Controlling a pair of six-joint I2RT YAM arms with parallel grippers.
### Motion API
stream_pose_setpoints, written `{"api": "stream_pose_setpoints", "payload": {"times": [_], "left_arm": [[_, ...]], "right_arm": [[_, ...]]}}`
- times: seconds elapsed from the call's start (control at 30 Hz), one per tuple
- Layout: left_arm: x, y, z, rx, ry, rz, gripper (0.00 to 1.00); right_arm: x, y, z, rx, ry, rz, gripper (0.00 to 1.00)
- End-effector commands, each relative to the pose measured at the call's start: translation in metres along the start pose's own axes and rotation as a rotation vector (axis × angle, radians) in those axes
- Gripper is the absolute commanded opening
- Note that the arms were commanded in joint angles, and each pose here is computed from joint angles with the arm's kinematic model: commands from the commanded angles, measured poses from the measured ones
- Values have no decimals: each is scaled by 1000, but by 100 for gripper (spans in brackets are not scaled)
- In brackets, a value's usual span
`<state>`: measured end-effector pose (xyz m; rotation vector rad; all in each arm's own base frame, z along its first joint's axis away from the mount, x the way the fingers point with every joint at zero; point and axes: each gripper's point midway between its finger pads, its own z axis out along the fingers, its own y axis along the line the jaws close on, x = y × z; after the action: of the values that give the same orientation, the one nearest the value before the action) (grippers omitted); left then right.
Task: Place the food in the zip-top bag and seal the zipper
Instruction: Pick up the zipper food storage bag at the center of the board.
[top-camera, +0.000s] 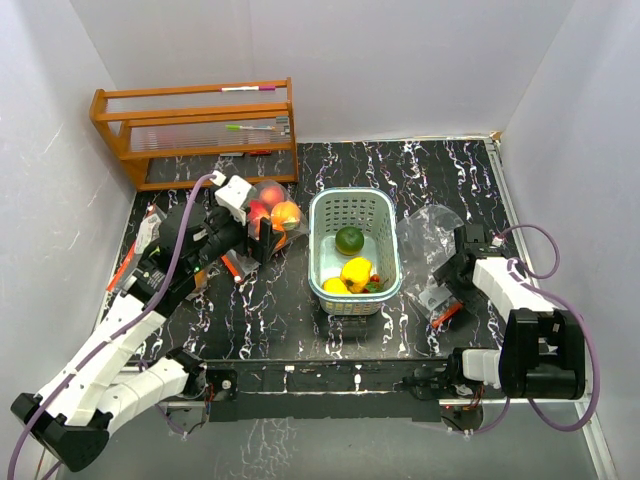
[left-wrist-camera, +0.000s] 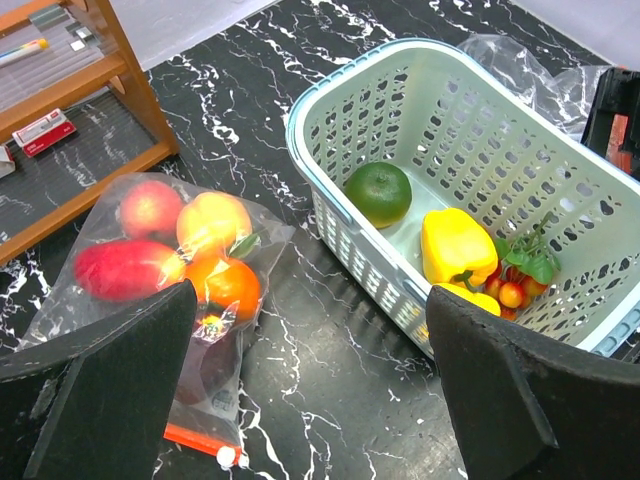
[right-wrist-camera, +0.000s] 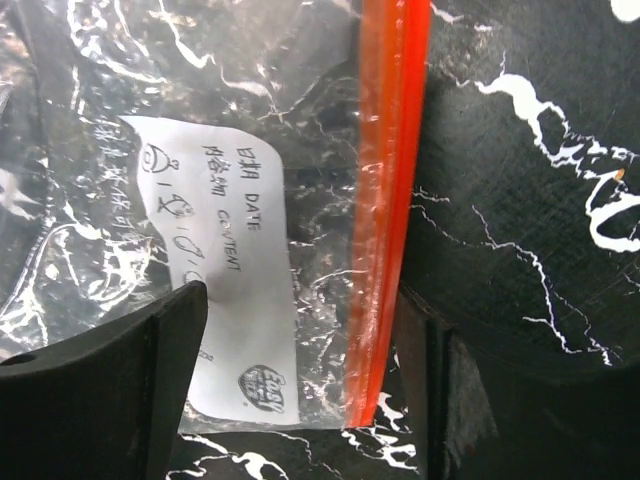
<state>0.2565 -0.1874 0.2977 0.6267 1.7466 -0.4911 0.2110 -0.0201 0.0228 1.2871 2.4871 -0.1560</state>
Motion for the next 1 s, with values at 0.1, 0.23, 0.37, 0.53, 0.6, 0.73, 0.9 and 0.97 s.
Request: {"api": "stream_pose_setpoints", "payload": {"times": [0.1, 0.23, 0.37, 0.53, 0.6, 0.73, 0.9, 0.97], "left_arm": [[3, 0, -6, -9, 13, 22, 97], [6, 2, -5, -16, 28, 26, 97], [3, 0, -3, -2, 32, 20, 97], [-10, -11, -1, 60, 11, 8, 97], [-17, -18, -1, 97, -11, 12, 97], [-34, -34, -5, 193, -76, 26, 96], [-57, -57, -2, 327, -145, 13, 94], [-63, -62, 0, 359, -150, 3, 92]], "right_arm": [[-23, 6, 7, -26, -118, 7, 44], [-30, 9, 0, -59, -161, 9, 8], [-45, 12, -23, -123, -250, 0, 8], [-77, 27, -86, -304, -410, 11, 8], [-89, 37, -122, -413, -479, 5, 8], [-107, 56, -188, -597, -576, -35, 8], [-128, 72, -271, -790, -715, -76, 8], [-130, 76, -285, -810, -707, -102, 8]]}}
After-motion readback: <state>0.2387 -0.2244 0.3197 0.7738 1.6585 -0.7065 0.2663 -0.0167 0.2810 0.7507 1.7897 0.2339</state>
